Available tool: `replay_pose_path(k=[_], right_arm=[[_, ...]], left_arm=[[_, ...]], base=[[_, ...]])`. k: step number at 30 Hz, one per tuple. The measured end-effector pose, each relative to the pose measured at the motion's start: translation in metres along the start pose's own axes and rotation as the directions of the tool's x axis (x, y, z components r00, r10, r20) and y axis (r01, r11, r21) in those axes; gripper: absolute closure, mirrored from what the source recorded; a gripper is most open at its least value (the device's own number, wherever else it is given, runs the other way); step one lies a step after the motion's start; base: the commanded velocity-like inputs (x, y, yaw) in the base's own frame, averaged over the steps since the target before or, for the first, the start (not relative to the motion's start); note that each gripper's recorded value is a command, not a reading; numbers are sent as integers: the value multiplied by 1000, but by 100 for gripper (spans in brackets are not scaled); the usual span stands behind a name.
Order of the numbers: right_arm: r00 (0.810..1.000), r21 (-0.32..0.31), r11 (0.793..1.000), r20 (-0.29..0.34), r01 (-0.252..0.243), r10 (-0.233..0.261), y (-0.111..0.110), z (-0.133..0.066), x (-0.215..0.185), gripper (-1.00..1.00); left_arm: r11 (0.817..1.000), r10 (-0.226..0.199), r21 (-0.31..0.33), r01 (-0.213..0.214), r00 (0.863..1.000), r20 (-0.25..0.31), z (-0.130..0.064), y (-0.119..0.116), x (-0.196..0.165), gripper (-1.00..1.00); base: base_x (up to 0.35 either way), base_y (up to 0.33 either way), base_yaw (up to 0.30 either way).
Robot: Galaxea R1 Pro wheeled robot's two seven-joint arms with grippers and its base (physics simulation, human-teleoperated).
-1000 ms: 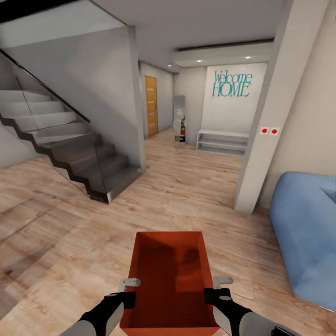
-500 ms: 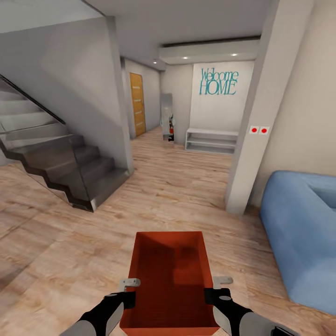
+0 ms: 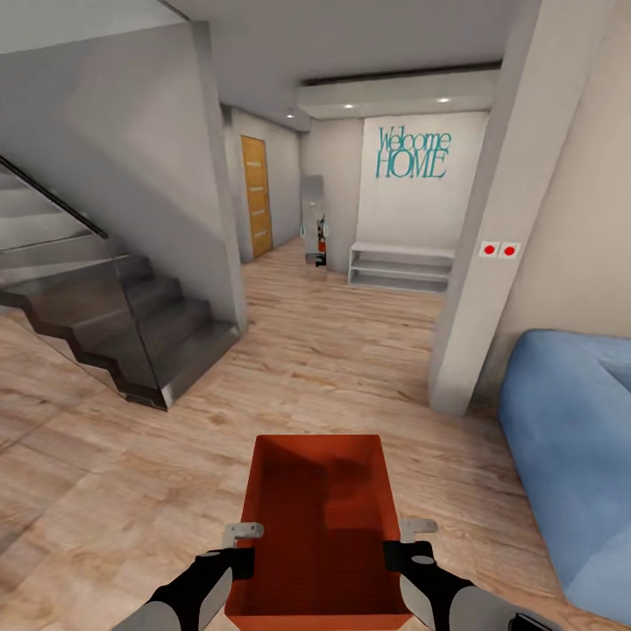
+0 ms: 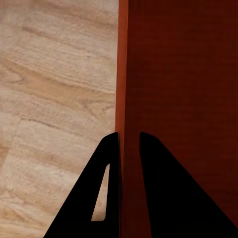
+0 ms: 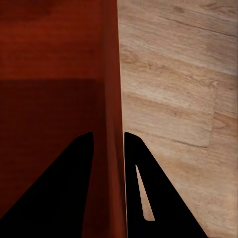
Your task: Move the two storage containers from the living room to the garage. In the garage, place one container on the floor and stack the other container on top of it (either order is fine).
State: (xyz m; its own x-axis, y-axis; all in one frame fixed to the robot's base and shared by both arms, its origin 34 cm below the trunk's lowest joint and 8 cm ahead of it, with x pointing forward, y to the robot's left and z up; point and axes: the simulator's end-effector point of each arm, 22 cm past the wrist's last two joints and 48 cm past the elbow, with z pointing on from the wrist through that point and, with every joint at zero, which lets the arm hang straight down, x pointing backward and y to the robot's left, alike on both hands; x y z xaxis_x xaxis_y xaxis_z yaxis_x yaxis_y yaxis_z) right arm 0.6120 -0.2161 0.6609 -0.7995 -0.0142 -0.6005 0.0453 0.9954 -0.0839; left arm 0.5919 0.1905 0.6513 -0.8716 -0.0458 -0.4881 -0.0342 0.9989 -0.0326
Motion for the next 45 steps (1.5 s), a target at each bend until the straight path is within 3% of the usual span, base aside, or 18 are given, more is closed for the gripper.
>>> replay_pose_path(k=[45], right_arm=[[1000, 3, 1000, 4, -2, 2, 0, 0, -1, 100]], left_arm=[[1000, 3, 0, -3, 1000, 3, 0, 0, -2, 100]], base=[[323, 0, 0]])
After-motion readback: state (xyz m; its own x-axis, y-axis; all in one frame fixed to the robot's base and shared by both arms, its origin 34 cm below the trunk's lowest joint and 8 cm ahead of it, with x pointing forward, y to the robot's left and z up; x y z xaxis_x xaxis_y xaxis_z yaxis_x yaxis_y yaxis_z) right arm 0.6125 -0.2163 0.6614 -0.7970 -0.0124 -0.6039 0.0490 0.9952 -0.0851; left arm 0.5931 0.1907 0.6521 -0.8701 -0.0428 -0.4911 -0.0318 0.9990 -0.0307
